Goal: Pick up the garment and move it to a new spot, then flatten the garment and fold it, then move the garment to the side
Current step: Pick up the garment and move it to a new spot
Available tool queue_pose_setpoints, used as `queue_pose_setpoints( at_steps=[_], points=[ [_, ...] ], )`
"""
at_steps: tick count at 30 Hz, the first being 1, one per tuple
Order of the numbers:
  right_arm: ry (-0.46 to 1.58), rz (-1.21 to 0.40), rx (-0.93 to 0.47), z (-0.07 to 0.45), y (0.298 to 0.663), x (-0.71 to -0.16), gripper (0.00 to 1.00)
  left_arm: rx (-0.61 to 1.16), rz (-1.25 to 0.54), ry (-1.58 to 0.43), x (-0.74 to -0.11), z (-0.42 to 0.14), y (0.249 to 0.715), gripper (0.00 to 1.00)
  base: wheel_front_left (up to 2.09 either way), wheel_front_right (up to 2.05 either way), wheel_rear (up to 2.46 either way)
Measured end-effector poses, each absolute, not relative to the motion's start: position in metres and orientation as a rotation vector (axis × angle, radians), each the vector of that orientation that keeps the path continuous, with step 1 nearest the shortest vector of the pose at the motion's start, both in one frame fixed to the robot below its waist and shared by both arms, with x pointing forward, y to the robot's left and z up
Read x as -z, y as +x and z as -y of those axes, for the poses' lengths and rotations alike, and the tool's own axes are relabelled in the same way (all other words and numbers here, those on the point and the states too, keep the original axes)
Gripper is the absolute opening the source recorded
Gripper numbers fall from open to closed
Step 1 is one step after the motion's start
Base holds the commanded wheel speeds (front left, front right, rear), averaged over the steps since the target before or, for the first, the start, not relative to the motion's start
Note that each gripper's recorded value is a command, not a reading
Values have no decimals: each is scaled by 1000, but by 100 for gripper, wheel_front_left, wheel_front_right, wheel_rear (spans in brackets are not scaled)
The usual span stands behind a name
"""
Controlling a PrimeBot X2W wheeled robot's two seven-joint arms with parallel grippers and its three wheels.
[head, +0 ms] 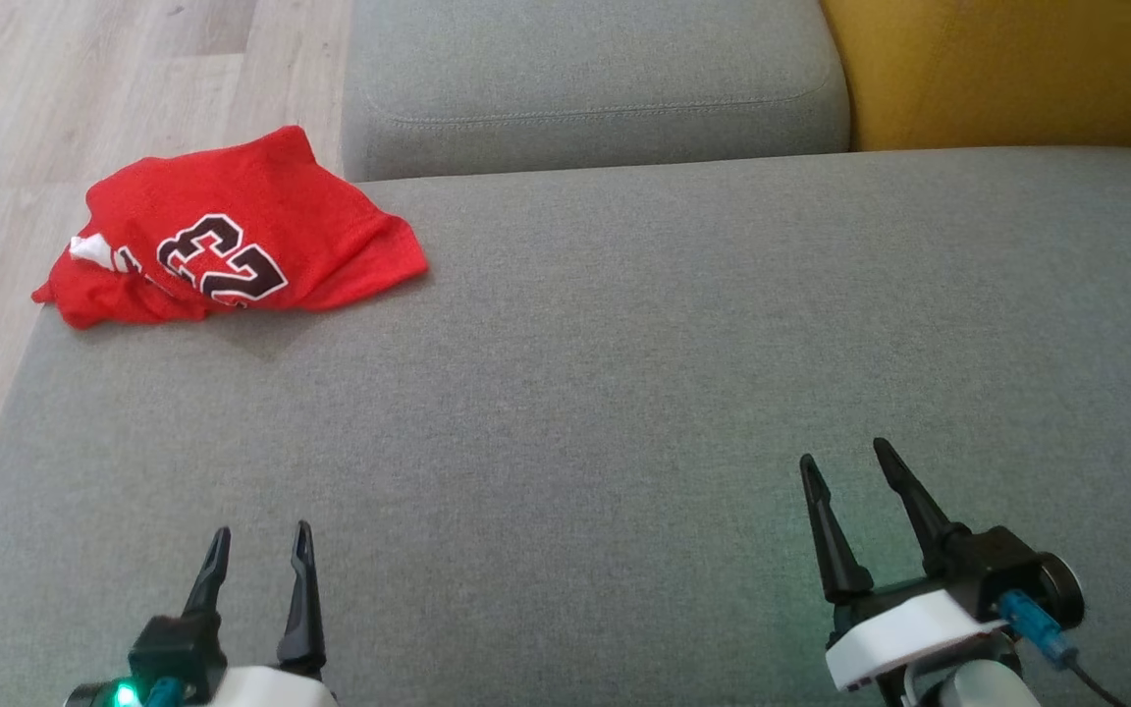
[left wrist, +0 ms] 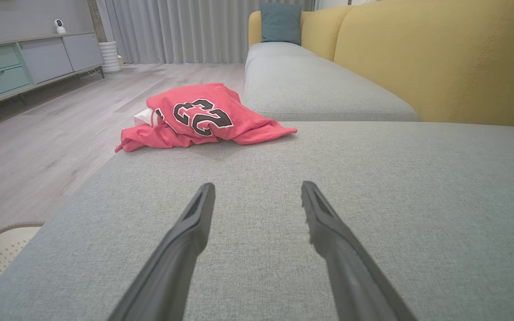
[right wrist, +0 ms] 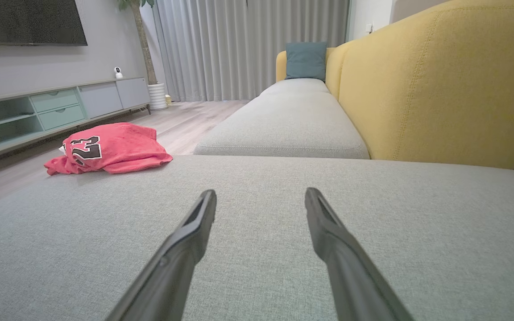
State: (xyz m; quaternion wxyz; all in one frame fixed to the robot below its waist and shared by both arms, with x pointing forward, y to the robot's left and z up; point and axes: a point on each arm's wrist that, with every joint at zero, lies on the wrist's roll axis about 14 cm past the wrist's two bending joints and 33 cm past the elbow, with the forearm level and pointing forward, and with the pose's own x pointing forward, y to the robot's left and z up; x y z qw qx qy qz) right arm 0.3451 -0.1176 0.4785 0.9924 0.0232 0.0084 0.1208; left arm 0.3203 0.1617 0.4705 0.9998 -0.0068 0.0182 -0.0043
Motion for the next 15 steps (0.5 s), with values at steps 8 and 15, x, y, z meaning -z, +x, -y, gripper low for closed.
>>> queue_pose_setpoints(
  at_steps=[8,15],
  points=[
    [48,-21,-241,118,345,-477,100,8,-43,-13,-468,-162,320,100,0,0,0],
    [47,-20,-244,117,346,-478,100,-1,-44,-14,-468,-164,318,100,0,0,0]
  ],
)
